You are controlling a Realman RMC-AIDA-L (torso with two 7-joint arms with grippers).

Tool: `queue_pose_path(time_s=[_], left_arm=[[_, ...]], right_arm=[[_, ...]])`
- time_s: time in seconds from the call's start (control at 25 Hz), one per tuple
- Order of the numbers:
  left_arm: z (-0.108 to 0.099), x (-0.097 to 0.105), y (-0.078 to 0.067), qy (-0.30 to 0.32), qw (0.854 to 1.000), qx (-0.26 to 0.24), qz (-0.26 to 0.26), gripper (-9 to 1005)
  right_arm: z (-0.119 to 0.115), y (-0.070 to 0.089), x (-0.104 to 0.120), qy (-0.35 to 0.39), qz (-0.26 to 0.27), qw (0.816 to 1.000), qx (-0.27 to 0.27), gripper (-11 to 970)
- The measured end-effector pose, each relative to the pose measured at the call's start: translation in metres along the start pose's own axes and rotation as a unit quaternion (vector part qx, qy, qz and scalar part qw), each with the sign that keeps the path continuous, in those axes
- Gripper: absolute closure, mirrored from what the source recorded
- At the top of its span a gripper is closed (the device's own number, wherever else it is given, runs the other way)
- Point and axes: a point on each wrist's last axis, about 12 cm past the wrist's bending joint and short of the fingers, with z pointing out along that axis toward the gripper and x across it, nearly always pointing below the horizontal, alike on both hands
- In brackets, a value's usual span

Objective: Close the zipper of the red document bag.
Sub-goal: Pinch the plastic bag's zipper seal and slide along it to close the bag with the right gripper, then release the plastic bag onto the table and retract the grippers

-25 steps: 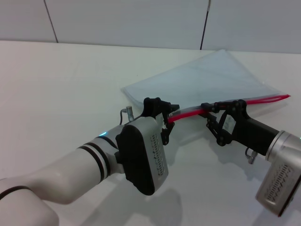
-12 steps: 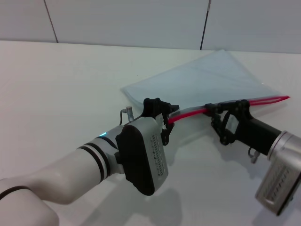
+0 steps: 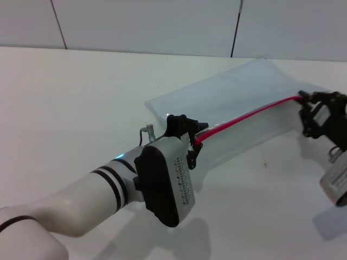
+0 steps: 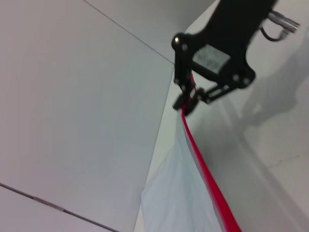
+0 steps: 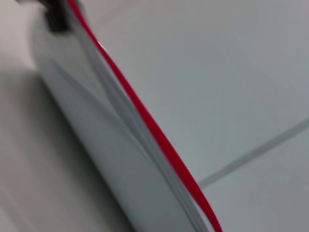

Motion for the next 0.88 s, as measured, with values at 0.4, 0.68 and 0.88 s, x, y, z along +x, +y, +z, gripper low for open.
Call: queue_pose_path(time_s=[0.4,0.68,0.88], left_arm=[[0.000,0.000,0.000,0.000,1.000,0.000,-0.001,941],[0.000,0.002,-0.001,0.003,1.000,0.001,-0.001,957],[0.001,0.005,0.003,0.001,1.000,-0.023,-0.016,944]], right_arm=[[-0.009,-0.026,0.029,0.111,0.017,0.987,0.112,894],[-0.011,-0.024,0.019,0.109,0.024,0.980,0.166,822],[-0.021,-0.022,0.005,0.064,0.041,0.975,0.209,617]])
